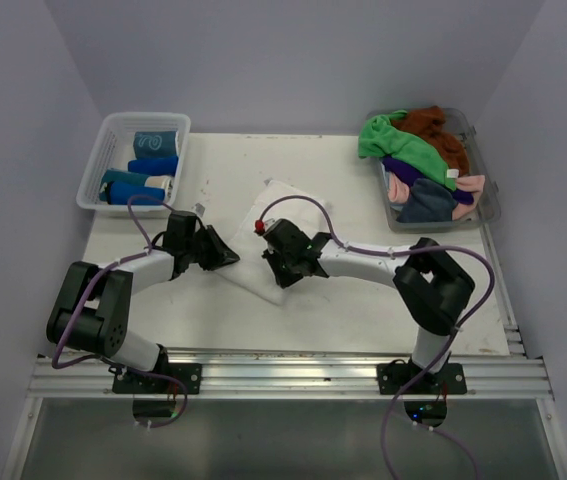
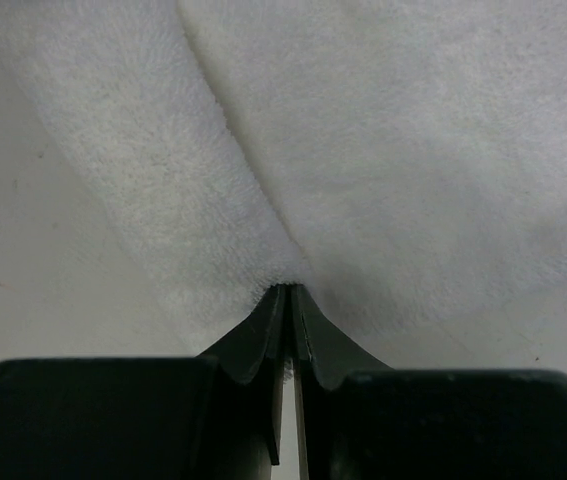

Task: Roll the towels
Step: Roll the towel

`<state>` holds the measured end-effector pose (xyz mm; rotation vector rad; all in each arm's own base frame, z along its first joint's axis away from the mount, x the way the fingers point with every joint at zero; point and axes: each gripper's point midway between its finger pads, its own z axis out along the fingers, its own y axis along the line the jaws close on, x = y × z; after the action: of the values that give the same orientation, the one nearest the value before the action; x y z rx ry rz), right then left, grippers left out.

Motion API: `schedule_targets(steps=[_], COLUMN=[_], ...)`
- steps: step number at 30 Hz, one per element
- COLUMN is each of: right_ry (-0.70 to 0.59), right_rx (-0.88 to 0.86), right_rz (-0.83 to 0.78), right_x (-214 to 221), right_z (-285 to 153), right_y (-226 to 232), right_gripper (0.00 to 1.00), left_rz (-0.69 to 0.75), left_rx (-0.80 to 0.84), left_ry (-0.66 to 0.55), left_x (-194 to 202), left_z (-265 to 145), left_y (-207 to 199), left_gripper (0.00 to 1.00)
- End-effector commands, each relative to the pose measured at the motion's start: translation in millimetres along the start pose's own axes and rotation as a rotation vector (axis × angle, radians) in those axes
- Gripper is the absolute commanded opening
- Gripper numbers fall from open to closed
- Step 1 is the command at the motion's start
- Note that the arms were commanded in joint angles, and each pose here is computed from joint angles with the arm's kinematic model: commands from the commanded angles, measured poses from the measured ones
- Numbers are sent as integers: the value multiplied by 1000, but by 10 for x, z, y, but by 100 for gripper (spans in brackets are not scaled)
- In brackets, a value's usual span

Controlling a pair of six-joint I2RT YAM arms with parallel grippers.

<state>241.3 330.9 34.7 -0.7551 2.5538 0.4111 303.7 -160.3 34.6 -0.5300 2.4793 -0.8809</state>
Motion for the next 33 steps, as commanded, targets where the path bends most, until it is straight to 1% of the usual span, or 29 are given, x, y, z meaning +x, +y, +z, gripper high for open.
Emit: schedule_targets(steps=[1,4,6,7,9,10,12,13,15,16,18,19,23,27,28,31,33], right_ry=[9,-38,-141,-187,-257,-275,-312,-325,-323,-331,-313,-302,-261,-231,-228,-203,-187], right_rx=[58,62,29,18,37,34,41,41,40,46,56,59,85,119,129,180,201], right_rz=[-4,2,-15,-38,-73,-124,-190,-247,-314,-368,-416,-452,-496,-506,-536,-545,-550], right_x=[8,-66,-280,-352,-475,-475,-515,-536,-531,-555,-527,-503,-415,-350,-355,-308,-259], right_z=[-15,-146,-366,-499,-592,-627,-669,-687,-656,-678,-638,-581,-401,-237,-217,-106,-22], right_y=[-94,-104,-26,15,50,129,251,304,405,504,576,651,712,653,634,542,496], right_gripper=[8,9,13,18,21,23,24,28,33,38,42,46,50,55,56,62,63], left_rz=[5,8,6,6,5,5,-1,-1,-1,-1,-2,-3,-3,-4,-3,-5,-10], left_rx=[-33,-30,-31,-29,-24,-22,-24,-24,-25,-28,-28,-29,-30,-33,-32,-36,-38], left_ry=[19,18,19,21,28,30,34,32,33,36,34,35,32,31,29,27,27], left_x=[36,27,30,32,46,49,65,61,66,74,65,70,61,51,45,39,36], left_z=[-15,-15,-13,-8,-1,4,10,8,8,7,3,3,-5,-13,-17,-26,-24], left_y=[66,55,58,56,56,54,68,67,72,79,76,81,86,101,101,121,137], left_gripper=[20,20,20,20,20,20,19,19,19,19,19,19,19,19,19,19,19])
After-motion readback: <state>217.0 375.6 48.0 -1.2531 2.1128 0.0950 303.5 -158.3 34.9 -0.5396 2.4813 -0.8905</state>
